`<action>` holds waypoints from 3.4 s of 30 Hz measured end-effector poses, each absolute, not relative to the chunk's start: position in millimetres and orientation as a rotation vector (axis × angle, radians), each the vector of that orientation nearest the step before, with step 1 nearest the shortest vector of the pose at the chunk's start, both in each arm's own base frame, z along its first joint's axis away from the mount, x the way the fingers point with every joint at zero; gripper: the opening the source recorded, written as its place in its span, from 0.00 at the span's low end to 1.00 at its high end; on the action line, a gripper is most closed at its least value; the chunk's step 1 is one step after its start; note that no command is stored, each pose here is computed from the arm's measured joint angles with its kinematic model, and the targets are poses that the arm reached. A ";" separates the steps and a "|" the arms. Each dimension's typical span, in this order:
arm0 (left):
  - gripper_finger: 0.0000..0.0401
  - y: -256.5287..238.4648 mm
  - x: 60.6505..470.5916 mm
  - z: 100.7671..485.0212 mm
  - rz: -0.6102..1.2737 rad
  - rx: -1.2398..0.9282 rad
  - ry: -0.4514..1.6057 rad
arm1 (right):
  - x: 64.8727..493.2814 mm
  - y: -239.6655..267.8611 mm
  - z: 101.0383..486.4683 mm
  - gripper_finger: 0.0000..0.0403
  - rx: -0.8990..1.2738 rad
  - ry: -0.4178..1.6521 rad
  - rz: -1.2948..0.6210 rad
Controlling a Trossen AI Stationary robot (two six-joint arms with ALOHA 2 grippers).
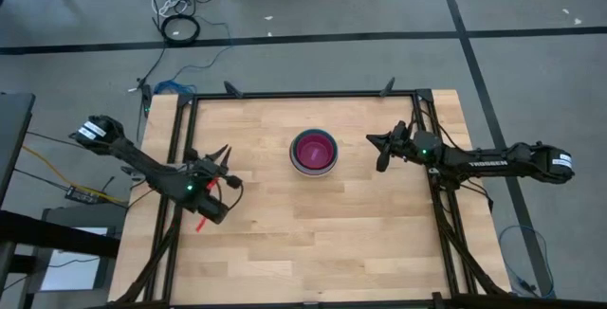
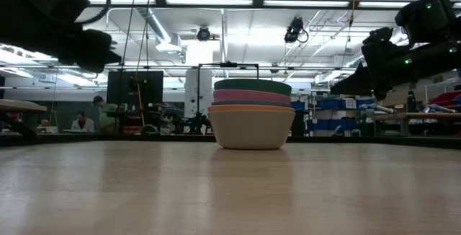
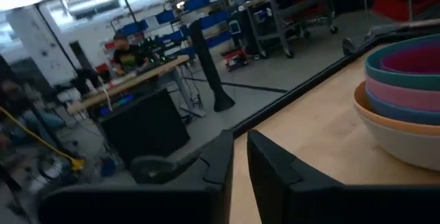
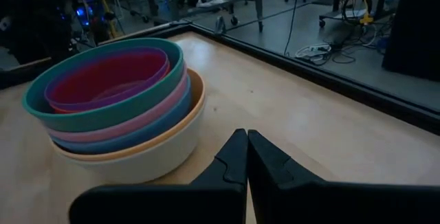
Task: Nest bowls inside each other
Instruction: Return to Home Position
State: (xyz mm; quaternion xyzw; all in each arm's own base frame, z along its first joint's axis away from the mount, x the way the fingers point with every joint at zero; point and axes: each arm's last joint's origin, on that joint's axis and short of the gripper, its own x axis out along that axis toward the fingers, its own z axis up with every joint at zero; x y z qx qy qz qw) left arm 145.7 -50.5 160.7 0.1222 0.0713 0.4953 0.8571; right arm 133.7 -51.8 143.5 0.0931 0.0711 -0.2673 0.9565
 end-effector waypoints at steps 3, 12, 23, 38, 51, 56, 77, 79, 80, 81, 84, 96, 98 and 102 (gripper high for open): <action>0.09 -58.6 156.8 176.3 1.028 0.323 0.184 | 133.7 -51.8 143.5 0.00 0.189 0.144 -0.543; 0.03 -64.3 155.1 254.4 0.994 0.355 0.190 | 134.1 -51.7 144.4 0.00 0.189 0.138 -0.536; 0.03 -26.2 78.2 272.5 0.888 -0.109 -0.053 | 134.2 -51.7 144.6 0.00 0.189 0.136 -0.532; 0.03 -28.6 100.2 224.0 0.886 -0.215 -0.087 | 134.3 -51.7 144.8 0.00 0.189 0.135 -0.533; 0.03 -10.6 117.7 202.8 0.530 -0.019 -0.126 | 134.2 -51.7 144.8 0.00 0.189 0.135 -0.533; 0.03 -1.7 118.0 196.7 0.533 -0.007 -0.162 | 134.3 -51.7 144.8 0.00 0.189 0.135 -0.533; 0.03 11.2 118.9 168.9 0.571 -0.178 -0.060 | 134.3 -51.8 144.9 0.00 0.189 0.135 -0.533; 0.03 11.2 118.9 168.4 0.566 -0.369 -0.112 | 134.3 -51.7 144.9 0.00 0.189 0.135 -0.533; 0.03 11.2 118.8 168.5 0.561 -0.451 -0.137 | 134.3 -51.8 145.0 0.00 0.189 0.135 -0.533; 0.03 11.3 118.7 168.8 0.558 -0.518 -0.160 | 134.3 -51.8 144.9 0.00 0.189 0.135 -0.533; 0.03 11.6 117.6 169.5 0.552 -0.615 -0.195 | 134.3 -51.8 144.9 0.00 0.189 0.135 -0.533; 0.03 10.0 105.7 162.1 0.491 -0.185 0.009 | 134.3 -51.8 145.1 0.00 0.189 0.134 -0.533; 0.03 10.3 102.4 161.7 0.481 -0.116 0.026 | 134.3 -51.8 145.1 0.00 0.189 0.134 -0.533; 0.03 10.8 100.0 164.7 0.475 -0.077 0.002 | 134.3 -51.8 145.0 0.00 0.189 0.135 -0.533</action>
